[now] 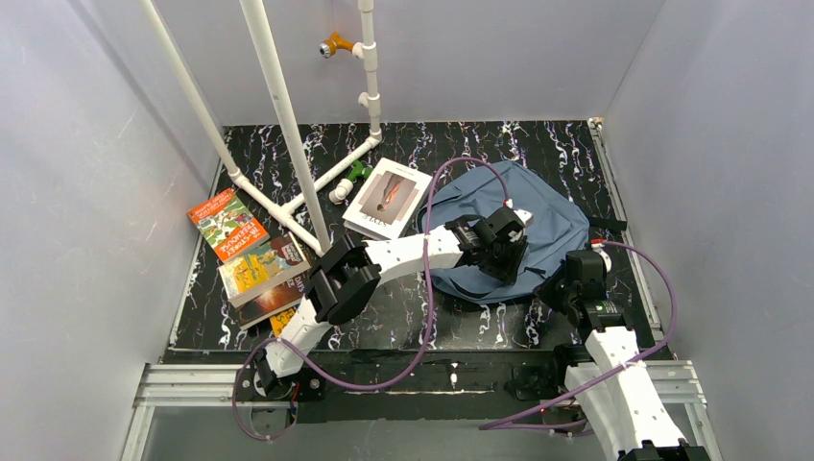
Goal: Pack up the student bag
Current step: Unzip the student bag at the center of the board.
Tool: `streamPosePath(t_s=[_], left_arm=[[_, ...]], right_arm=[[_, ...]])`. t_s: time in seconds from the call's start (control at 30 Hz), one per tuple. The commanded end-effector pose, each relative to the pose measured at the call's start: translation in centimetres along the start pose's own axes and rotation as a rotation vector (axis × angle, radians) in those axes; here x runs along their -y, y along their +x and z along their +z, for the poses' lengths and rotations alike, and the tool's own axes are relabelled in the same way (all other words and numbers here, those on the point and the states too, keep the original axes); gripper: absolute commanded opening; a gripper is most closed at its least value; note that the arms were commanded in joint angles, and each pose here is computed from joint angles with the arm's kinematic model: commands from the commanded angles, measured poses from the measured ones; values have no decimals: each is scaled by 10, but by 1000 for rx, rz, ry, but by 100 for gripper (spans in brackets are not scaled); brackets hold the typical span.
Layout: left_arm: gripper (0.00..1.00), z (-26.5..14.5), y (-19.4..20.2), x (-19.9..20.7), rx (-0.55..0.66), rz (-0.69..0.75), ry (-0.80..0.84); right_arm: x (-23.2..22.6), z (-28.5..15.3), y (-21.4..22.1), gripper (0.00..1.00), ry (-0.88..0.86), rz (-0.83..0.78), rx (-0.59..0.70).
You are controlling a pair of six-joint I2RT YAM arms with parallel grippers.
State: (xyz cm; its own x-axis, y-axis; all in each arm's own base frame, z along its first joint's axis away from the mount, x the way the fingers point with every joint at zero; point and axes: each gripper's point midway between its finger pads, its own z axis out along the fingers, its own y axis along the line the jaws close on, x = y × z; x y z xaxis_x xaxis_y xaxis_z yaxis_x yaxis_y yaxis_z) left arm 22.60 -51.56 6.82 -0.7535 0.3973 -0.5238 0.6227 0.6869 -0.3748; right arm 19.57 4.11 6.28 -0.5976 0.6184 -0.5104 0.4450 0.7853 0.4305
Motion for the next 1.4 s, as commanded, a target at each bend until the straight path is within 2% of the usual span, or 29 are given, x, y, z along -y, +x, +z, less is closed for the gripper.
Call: streamPosePath(t_s=[0.0,0.1,0.17,0.2,0.53,0.83,0.9,0.93,0.97,1.0,1.03,1.1,1.17,1.27,1.37], left_arm=[[27,-17,-23,7,55,-7,16],[27,-19,-29,9,72,-10,20],[36,-20,-32,11,78,-12,25],[36,-18,-32,10,76,-14,25],[29,-6,-21,-1,46,-3,-6],[32,6,3,-6,-13,-29,10],[28,9,8,-4,-28,-40,28],[20,8,7,-3,-28,-38,32],[11,5,6,-2,-21,-31,33],[4,3,2,-3,-8,-25,27],[0,-1,-2,-3,9,-19,21],[0,-12,-12,0,41,-12,19],[0,-26,-24,10,81,-8,48],[0,-43,-35,23,143,-36,104],[0,-57,-39,38,174,-96,187]], right_arm=[[-14,-3,-10,1,-57,-6,31],[-13,-3,-8,1,-57,-7,28],[-13,-3,-8,1,-58,-7,25],[-13,-3,-8,1,-59,-8,24],[-16,-6,-8,1,-71,-4,21],[-15,-3,-4,1,-73,-6,10],[-15,-2,-4,1,-73,-3,7],[-16,-2,-3,1,-73,-2,-1],[-17,-2,-2,4,-75,-3,-11],[-18,-2,0,15,-79,-5,-25],[-19,-2,2,28,-84,-11,-41],[-26,-5,5,46,-109,-17,-83],[-37,-10,6,59,-142,-13,-113],[-48,-12,0,68,-172,15,-117],[-51,-6,-1,70,-174,37,-123]])
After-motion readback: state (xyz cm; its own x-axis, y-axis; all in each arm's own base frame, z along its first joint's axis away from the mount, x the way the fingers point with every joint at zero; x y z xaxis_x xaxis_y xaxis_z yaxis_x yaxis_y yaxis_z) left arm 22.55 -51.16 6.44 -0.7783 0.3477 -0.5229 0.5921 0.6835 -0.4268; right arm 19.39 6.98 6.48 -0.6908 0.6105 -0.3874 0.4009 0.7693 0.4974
